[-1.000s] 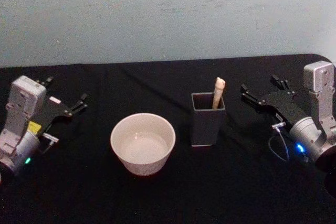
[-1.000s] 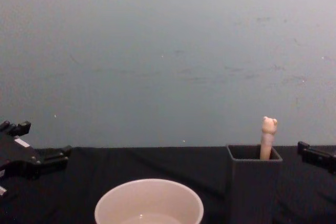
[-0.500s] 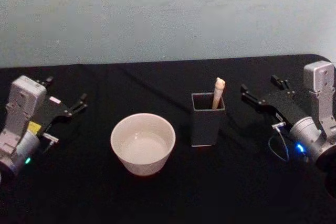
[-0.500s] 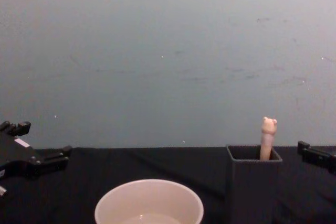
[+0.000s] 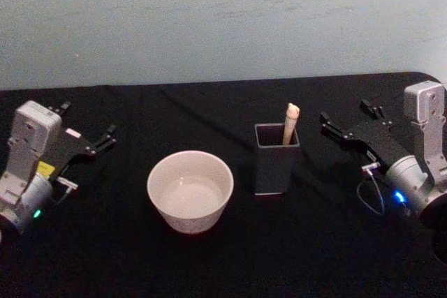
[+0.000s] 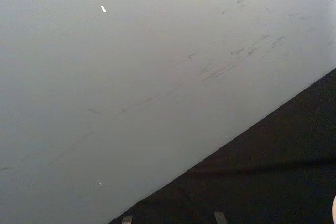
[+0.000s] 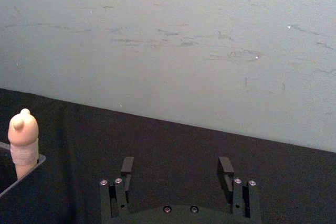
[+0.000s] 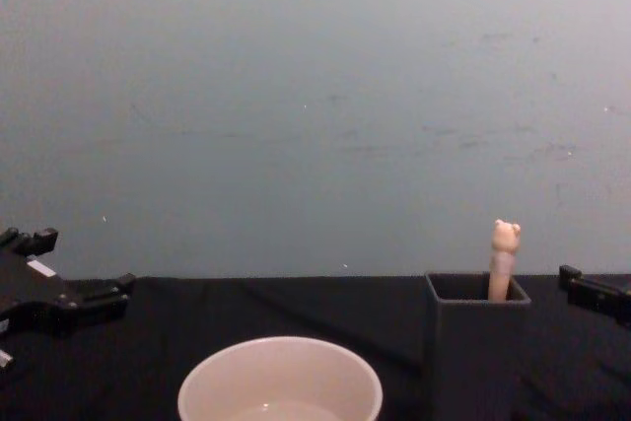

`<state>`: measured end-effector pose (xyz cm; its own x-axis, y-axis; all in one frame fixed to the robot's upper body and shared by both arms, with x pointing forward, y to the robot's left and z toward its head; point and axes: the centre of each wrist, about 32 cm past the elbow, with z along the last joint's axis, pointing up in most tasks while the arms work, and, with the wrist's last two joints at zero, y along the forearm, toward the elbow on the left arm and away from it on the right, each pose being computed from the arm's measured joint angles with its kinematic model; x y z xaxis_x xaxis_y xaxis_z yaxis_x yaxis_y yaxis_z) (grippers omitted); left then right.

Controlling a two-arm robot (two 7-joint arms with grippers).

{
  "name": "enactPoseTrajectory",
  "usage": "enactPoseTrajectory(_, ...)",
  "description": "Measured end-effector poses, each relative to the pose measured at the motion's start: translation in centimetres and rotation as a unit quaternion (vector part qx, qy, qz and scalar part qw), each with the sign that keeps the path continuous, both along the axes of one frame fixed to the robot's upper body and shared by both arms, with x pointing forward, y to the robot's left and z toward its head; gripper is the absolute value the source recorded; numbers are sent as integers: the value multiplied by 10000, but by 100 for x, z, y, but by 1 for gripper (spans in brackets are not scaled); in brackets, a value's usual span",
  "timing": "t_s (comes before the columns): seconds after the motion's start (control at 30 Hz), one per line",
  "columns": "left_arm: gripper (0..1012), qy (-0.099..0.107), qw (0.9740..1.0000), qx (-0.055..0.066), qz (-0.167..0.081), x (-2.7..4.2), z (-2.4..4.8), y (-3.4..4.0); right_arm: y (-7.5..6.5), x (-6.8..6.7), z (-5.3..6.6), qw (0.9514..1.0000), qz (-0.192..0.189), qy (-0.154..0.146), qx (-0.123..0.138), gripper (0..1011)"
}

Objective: Pick up the stirring spoon with one hand, stir inside the cup, then place it back in its original position.

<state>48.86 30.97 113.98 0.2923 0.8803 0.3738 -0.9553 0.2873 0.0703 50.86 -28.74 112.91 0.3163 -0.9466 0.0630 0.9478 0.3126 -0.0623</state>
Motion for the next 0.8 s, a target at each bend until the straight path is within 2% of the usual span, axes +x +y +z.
enactPoseTrajectory(0.8,1001,0,10000,0,0,0,0,0,0,0,0,10000,0,1,0,1000)
